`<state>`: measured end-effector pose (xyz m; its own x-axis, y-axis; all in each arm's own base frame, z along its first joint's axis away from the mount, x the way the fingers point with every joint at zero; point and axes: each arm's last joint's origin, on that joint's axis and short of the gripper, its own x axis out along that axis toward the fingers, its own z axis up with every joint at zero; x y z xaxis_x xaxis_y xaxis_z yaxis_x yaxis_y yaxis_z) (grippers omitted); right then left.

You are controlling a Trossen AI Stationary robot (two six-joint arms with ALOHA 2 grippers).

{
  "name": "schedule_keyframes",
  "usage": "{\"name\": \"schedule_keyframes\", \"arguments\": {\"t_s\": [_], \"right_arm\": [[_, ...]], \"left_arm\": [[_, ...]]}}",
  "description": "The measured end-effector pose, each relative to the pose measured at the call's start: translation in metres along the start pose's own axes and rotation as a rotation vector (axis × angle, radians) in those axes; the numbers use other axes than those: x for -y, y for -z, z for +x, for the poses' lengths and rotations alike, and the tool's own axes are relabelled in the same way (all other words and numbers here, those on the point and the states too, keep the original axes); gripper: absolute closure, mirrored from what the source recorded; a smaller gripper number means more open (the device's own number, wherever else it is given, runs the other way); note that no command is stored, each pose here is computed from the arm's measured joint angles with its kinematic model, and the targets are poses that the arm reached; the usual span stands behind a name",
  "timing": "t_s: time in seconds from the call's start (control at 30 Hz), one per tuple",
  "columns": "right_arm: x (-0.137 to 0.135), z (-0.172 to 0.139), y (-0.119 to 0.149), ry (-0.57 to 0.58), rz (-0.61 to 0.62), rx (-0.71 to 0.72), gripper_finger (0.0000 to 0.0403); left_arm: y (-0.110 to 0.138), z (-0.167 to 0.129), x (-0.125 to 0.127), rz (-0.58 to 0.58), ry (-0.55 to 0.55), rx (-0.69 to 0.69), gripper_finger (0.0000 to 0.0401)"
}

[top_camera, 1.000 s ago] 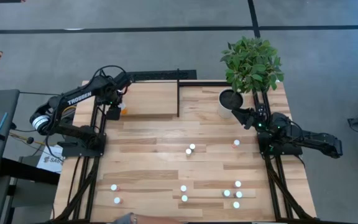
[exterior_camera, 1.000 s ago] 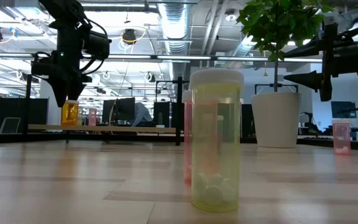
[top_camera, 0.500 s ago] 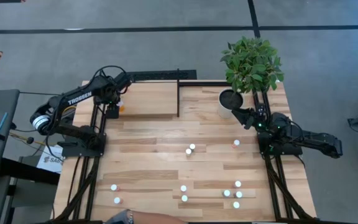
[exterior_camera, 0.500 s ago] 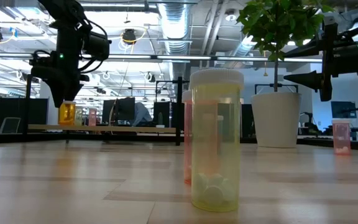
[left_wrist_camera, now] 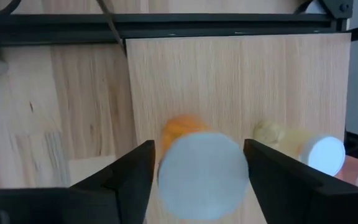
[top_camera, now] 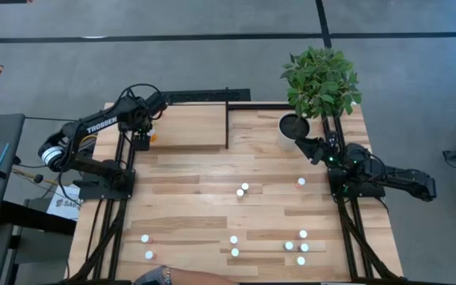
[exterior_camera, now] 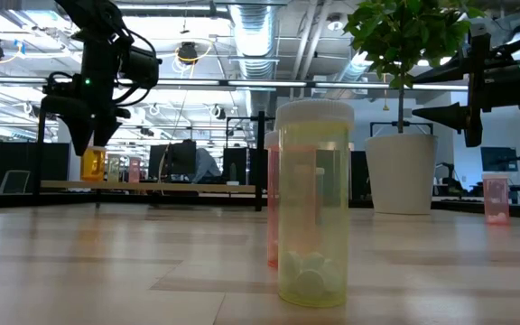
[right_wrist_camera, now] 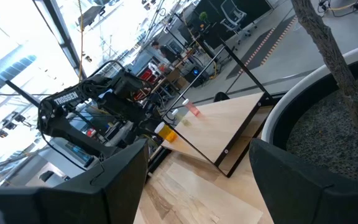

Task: Pick and place medicine bottles onto shelf by color
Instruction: Put the big orange pill bottle on the shelf, then put the pink pill bottle on the shelf

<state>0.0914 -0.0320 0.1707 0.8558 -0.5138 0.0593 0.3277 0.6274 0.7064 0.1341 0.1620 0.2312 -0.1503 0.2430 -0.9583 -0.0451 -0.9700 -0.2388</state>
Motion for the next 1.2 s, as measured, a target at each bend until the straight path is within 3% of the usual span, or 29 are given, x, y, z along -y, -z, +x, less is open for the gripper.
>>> {"name": "schedule_keyframes", "arguments": {"t_s": [0.6,0.93,1.2], "right_arm": [[0.0,0.0,0.0,0.0,0.0,0.0,0.01],[0.0,0.0,0.0,0.0,0.0,0.0,0.01],[0.0,0.0,0.0,0.0,0.0,0.0,0.01]], "left_arm": [[-0.002,-0.031,0.014,0.149,0.088,0.034,0.0104],[0.001,-0.058,0.024,0.286,0.086,-0.125,0.0103],[0.004,-0.082,0.03,0.441,0.17,-0.181,0.0103]]}}
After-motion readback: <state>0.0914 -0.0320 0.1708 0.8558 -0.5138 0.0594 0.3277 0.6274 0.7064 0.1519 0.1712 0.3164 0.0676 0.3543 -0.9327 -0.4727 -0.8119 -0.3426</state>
